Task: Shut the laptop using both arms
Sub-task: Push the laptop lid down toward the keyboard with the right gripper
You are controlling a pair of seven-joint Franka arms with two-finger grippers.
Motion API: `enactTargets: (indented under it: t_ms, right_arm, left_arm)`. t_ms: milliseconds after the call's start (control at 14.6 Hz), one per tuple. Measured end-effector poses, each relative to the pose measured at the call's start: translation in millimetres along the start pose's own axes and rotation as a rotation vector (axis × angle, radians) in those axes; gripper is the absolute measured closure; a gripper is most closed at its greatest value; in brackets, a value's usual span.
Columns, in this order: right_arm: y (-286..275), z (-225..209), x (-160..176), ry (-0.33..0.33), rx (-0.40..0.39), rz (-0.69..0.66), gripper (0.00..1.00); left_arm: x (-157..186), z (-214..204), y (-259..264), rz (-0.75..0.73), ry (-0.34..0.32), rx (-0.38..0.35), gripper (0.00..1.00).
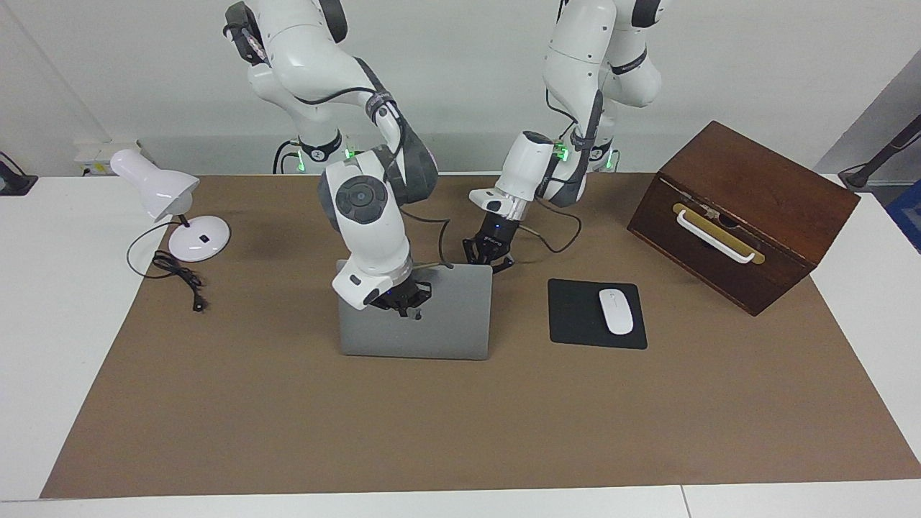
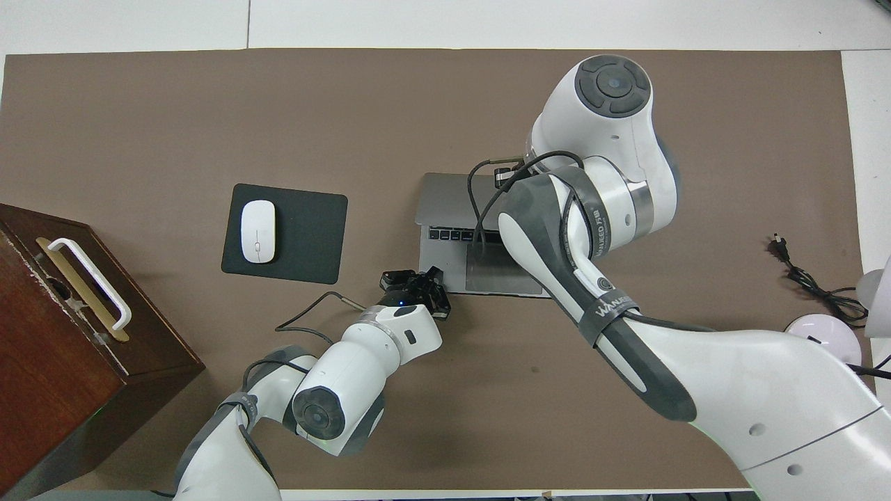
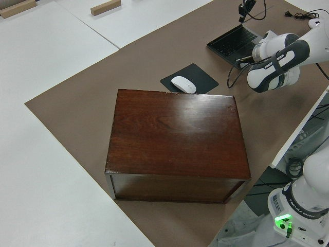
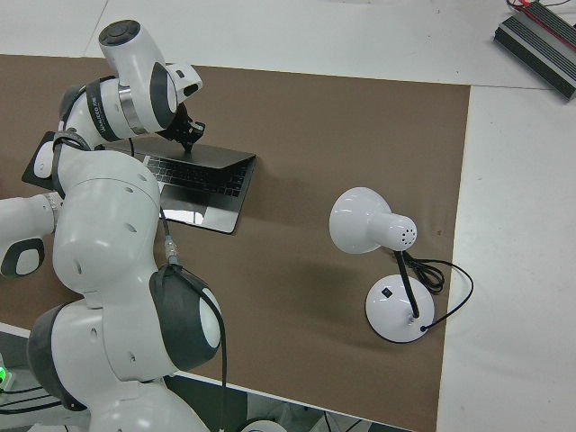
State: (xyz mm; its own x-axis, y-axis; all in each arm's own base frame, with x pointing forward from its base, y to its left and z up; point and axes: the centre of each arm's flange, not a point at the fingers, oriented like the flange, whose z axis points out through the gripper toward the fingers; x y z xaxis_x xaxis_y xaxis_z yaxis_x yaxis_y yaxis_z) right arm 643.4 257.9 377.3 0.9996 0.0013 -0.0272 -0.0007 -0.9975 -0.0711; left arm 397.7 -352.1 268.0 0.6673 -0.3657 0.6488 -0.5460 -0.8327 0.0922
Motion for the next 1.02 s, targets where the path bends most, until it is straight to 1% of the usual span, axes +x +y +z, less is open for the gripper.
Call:
enactTargets:
  t_ms: [341,1024]
  right_arm:
    - [2.4,26.7,-5.6,0.016,0.005,0.0,0.99]
    - [4.5,50.2,-12.5,0.03,0.009,-0.009,0.99]
  left_arm:
    - [-0.3,0.0,0.0,0.003,0.002,0.0,0.99]
    - [-0.6,0.0,0.0,0.004,0.003,0.0,0.99]
